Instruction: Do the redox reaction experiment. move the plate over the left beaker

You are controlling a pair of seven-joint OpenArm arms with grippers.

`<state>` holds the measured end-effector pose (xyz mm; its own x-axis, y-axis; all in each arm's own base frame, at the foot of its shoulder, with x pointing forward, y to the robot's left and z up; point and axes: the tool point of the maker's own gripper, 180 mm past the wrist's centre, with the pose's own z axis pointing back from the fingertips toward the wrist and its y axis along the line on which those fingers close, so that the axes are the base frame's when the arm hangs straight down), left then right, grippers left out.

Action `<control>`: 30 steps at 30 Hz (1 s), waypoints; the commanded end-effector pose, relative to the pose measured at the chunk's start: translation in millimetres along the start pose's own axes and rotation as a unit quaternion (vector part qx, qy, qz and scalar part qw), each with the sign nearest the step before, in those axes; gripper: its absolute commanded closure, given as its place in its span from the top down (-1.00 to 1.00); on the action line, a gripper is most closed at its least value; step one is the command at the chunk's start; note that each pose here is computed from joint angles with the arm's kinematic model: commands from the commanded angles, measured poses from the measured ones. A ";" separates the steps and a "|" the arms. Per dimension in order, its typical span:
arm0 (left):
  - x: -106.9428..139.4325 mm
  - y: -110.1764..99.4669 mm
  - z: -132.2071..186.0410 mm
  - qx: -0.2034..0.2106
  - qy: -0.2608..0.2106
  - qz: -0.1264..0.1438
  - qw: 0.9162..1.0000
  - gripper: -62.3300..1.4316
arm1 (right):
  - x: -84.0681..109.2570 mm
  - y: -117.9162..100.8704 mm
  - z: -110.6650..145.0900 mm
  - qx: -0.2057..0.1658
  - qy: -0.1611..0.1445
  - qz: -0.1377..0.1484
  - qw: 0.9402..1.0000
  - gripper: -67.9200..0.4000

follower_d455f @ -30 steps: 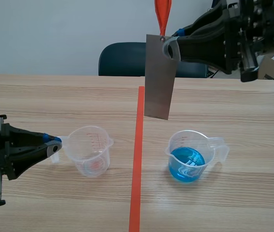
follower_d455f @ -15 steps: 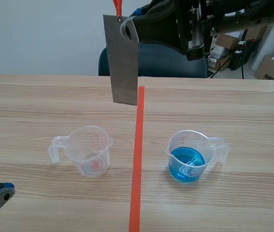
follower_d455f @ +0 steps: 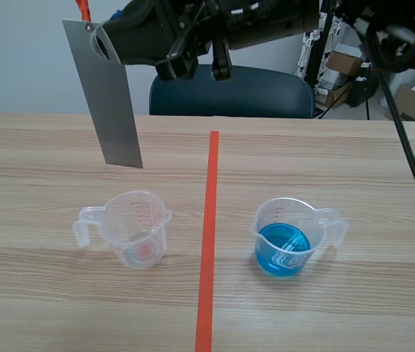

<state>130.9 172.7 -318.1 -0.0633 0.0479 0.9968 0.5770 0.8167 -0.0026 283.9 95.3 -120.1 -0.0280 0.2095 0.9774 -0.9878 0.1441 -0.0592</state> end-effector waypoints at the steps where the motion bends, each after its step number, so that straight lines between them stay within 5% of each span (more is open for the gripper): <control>1: 1.7 -10.6 -4.5 -0.003 -0.015 0.003 1.000 -0.86 | 13.6 -4.8 0.1 -0.009 -0.015 0.000 1.000 -0.97; 10: -18.9 -41.7 -15.7 0.028 -0.020 -0.013 0.999 -0.86 | 13.0 -0.5 -15.9 -0.006 -0.016 -0.031 0.999 -0.97; 20: -26.2 -30.3 -17.0 0.097 -0.030 -0.018 0.995 -0.86 | -20.1 2.1 -19.2 -0.020 0.011 -0.070 0.997 -0.97; 30: -24.7 -25.0 -18.3 0.122 -0.037 -0.023 0.992 -0.85 | -23.2 -10.9 -18.0 -0.055 0.020 -0.041 0.997 -0.97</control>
<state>128.6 138.6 -349.0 -0.1145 0.0448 0.9924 0.3536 0.9354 -0.0015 291.5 108.3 -159.9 0.1003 0.2465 0.9639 -0.9649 0.2606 0.0338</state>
